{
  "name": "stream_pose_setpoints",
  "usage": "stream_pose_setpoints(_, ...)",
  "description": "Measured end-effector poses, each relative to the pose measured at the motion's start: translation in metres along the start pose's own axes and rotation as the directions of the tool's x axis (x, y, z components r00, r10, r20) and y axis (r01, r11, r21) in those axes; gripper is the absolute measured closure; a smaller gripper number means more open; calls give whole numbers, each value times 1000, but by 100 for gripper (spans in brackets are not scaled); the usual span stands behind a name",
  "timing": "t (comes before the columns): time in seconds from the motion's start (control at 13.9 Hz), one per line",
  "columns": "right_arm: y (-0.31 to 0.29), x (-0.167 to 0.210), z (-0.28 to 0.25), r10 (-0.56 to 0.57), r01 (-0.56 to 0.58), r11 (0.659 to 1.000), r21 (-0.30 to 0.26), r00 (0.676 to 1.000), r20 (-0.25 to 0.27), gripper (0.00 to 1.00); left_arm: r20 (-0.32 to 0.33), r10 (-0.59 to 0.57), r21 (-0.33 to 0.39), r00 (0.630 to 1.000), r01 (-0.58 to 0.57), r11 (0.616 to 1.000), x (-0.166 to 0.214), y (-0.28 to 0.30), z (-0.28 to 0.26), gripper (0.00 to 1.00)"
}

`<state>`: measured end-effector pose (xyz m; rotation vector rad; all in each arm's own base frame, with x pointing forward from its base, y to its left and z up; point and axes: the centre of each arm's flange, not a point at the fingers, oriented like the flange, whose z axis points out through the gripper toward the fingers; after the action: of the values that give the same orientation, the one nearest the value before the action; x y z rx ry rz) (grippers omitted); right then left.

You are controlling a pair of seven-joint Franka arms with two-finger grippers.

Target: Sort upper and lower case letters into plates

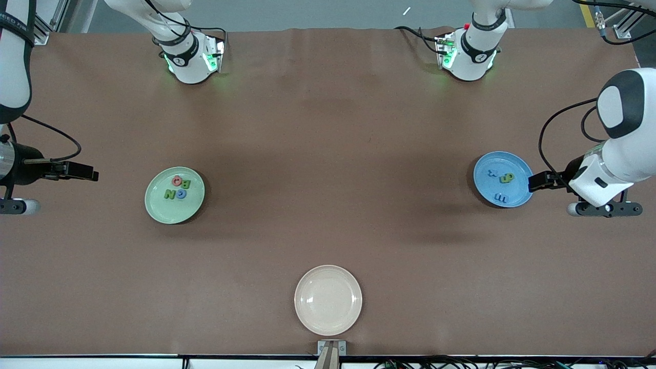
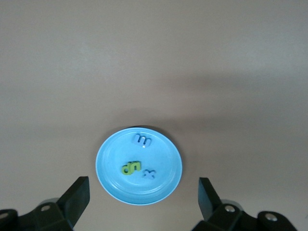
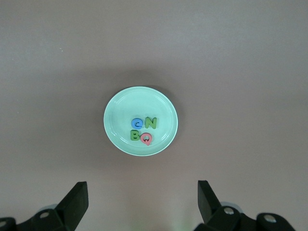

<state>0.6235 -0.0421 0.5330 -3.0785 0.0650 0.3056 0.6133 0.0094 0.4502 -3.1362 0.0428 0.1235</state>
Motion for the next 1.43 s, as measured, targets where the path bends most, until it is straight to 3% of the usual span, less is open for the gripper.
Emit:
stream_pose_setpoints(0.57, -2, 0, -2, -5, 5, 1000, -14, 1000, -12, 0, 0, 41, -14, 999, -41, 999, -5, -24, -6, 0)
stream_pose_setpoints(0.86, -1, -3, -28, -5, 4, 1000, -16, 998, -66, 0, -27, 28, -12, 999, -28, 1000, -34, -16, -64, 0)
stream_pose_setpoints(1.08, -4, -8, -45, -11, 9, 1000, -17, 995, -100, 0, -99, -38, -5, 994, 38, 999, -58, -13, -115, 0)
stream_pose_setpoints(1.29, -5, -24, -55, -12, 11, 1000, -14, 997, -70, 0, -163, -89, 1, 983, 90, 996, -81, -17, -158, 0)
stream_pose_setpoints(1.43, -4, -36, -57, -10, 10, 1000, -10, 999, -53, 0, -159, -93, 4, 983, 95, 995, -96, -16, -182, 0)
